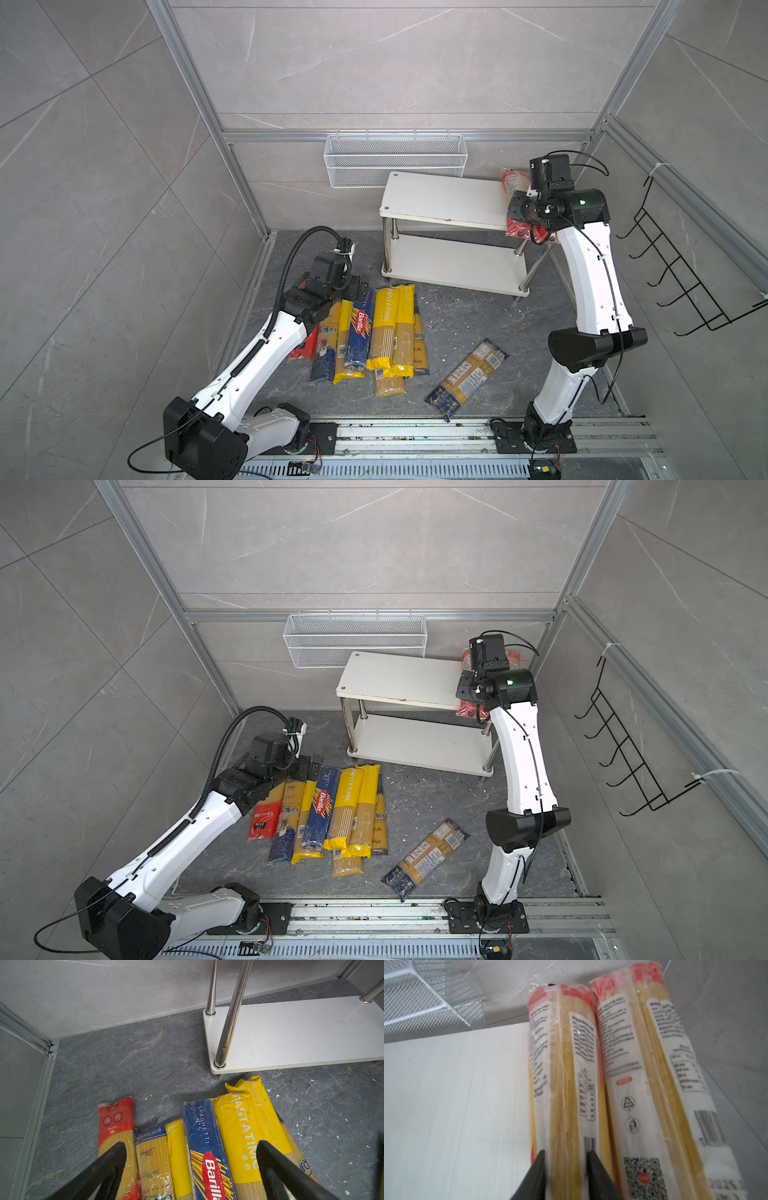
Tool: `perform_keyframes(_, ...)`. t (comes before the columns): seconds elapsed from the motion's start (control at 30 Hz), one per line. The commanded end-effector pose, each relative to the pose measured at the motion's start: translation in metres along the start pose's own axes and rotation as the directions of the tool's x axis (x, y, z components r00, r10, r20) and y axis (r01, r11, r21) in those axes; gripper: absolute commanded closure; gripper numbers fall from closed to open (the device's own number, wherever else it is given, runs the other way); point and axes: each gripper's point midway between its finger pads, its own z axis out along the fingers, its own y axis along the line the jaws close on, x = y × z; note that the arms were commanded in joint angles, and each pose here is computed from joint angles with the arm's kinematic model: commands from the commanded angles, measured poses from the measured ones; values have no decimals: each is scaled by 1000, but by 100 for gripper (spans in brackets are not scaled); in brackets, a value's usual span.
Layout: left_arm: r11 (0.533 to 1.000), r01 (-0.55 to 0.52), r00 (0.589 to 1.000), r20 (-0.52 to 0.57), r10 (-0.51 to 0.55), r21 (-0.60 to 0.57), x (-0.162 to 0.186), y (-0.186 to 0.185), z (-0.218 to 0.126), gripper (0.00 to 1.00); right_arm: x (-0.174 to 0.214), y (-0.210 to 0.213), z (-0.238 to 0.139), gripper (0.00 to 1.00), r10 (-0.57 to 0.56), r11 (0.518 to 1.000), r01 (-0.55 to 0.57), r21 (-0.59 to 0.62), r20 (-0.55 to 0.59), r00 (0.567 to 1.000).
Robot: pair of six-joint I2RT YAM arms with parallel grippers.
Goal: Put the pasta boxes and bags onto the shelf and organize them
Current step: 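Stand the second red-and-white bag upright and open the right gripper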
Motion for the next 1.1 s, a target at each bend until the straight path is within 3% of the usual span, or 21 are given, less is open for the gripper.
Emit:
perform_keyframes(0.0,999,-26,999,30,26,18,-6,-4,-6,0,32,-11,10,49,-48,997,56,58,-131,990)
perform_keyframes(0.07,999,-28,999,30,27,22,-6,-4,-6,0,24,-6,5,40,-49,998,52,24,-105,993)
perform_keyframes(0.2,999,-27,999,42,26,22,-9,-4,-10,0,8,10,-15,32,-50,996,47,-78,-42,998)
perform_keyframes(0.53,1000,-8,998,68,7,20,-6,-1,-21,0,7,29,-67,26,-74,979,77,-189,24,997)
perform_keyframes(0.9,995,56,998,31,-59,85,15,-10,-23,0,77,34,-119,25,-141,969,127,-212,-49,989)
perform_keyframes(1.07,981,148,989,-29,-145,124,42,-16,-25,0,126,43,-128,24,-169,957,132,-259,-127,977)
